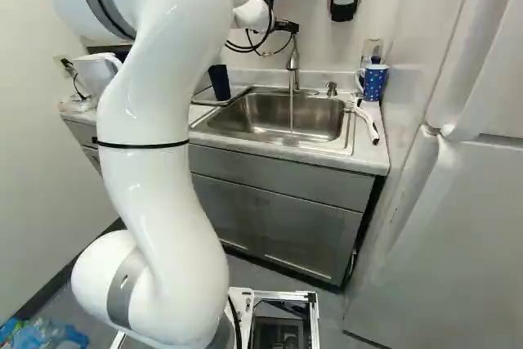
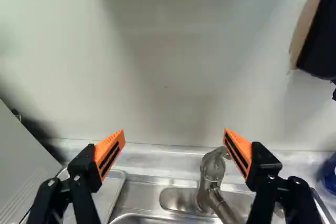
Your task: Rinse the cup and place it in the tray
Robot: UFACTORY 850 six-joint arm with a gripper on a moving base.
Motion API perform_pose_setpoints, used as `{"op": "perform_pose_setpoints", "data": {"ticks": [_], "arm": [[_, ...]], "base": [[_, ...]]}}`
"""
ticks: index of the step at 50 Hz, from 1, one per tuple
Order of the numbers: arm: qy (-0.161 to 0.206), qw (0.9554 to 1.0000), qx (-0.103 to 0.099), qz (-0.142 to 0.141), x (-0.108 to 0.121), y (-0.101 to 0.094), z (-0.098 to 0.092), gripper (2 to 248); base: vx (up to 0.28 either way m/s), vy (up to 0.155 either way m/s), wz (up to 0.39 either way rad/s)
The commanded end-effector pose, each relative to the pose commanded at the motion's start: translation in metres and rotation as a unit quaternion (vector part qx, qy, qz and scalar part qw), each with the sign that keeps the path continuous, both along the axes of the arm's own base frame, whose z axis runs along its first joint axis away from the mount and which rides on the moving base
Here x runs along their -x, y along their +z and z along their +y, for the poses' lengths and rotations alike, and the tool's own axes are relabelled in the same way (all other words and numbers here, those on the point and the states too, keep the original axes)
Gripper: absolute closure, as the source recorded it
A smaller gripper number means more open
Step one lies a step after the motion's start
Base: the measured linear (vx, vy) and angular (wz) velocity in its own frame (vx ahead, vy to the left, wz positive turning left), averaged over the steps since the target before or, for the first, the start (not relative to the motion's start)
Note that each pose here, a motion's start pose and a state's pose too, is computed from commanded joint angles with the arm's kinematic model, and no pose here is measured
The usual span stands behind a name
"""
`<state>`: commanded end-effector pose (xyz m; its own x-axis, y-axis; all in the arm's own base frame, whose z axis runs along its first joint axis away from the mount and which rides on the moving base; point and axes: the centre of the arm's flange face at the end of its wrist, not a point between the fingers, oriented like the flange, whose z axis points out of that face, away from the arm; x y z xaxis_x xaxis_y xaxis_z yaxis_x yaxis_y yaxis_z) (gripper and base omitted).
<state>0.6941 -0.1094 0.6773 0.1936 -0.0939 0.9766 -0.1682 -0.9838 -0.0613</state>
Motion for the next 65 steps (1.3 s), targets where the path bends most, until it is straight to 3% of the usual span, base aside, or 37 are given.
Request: {"op": "perform_pose_setpoints", "data": {"ticks": [26,65], "arm": [[0.0,1.0,-0.001,0.004,0.0,-0.001,0.0,3],[-0.002,0.9988,-0.008,0.048,0.025,-0.004,0.001,3]], "base": [[0.0,0.0,0.0],[0.0,0.0,0.0]]}}
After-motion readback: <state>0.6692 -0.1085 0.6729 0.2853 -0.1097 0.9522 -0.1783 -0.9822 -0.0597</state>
